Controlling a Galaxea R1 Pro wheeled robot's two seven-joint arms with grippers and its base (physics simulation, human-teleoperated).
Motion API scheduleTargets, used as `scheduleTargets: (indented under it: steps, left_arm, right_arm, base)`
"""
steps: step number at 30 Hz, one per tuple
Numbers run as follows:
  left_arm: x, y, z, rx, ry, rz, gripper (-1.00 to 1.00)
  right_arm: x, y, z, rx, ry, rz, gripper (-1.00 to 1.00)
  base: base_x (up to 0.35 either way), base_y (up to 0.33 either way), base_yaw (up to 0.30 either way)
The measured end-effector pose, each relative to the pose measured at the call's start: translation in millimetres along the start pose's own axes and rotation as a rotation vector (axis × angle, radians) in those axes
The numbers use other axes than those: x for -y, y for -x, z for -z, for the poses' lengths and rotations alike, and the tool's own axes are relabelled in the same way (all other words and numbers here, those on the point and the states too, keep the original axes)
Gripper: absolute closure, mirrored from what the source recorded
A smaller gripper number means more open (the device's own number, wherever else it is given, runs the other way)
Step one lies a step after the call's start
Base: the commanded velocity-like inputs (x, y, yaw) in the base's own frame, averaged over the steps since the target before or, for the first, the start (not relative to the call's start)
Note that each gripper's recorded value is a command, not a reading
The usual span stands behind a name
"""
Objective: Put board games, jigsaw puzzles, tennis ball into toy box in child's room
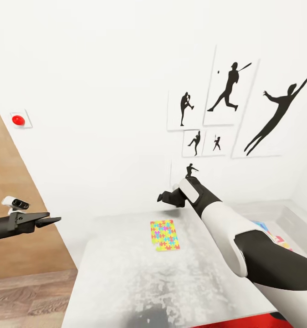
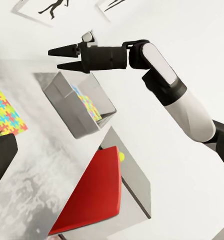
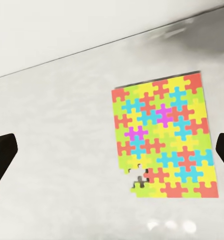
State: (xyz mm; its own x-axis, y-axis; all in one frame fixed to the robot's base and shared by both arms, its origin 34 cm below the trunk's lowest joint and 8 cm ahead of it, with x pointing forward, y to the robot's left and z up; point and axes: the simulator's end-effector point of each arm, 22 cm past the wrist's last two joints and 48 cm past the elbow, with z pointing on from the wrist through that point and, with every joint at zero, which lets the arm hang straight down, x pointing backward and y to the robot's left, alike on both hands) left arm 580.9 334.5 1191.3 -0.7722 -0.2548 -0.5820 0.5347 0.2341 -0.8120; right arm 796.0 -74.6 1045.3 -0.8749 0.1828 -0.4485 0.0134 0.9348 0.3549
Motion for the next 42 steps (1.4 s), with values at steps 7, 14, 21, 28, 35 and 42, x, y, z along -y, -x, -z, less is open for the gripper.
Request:
scheduleTargets:
  steps: [7,14,21,28,35,42]
  left_arm:
    - [-8.9,14.5,20.2,0.069,0.023,0.011,-1.0]
    - [-19.8,24.3,51.3,0.095,0.096,0.021,-1.0]
    - [-34.0,24.9,66.6,0.117,0.129,0.053,-1.0]
    - [-40.7,23.3,67.4,0.116,0.136,0.064,-1.0]
    - [-46.3,21.6,66.6,0.114,0.139,0.074,-1.0]
    - [-49.3,20.3,65.9,0.111,0.141,0.08,-1.0]
  right_arm:
    - [2.6,-2.9,-6.6,-0.01,-0.002,-0.004,-1.0]
    - [6.1,-6.3,-13.3,-0.021,-0.005,-0.009,-1.0]
    - [9.2,-9.7,-20.1,-0.032,-0.008,-0.012,-1.0]
    - [12.2,-12.8,-26.7,-0.041,-0.011,-0.015,-1.0]
    - [15.4,-16.7,-33.6,-0.052,-0.014,-0.017,-1.0]
    - [16.0,-18.8,-37.0,-0.058,-0.014,-0.016,-1.0]
  base:
    - [0.0,0.0,0.0]
    - [0.0,0.0,0.0]
    - [0.0,0.0,0.0]
    - [0.0,0.0,0.0]
    - [0.0,0.0,0.0]
    - [0.0,0.0,0.0]
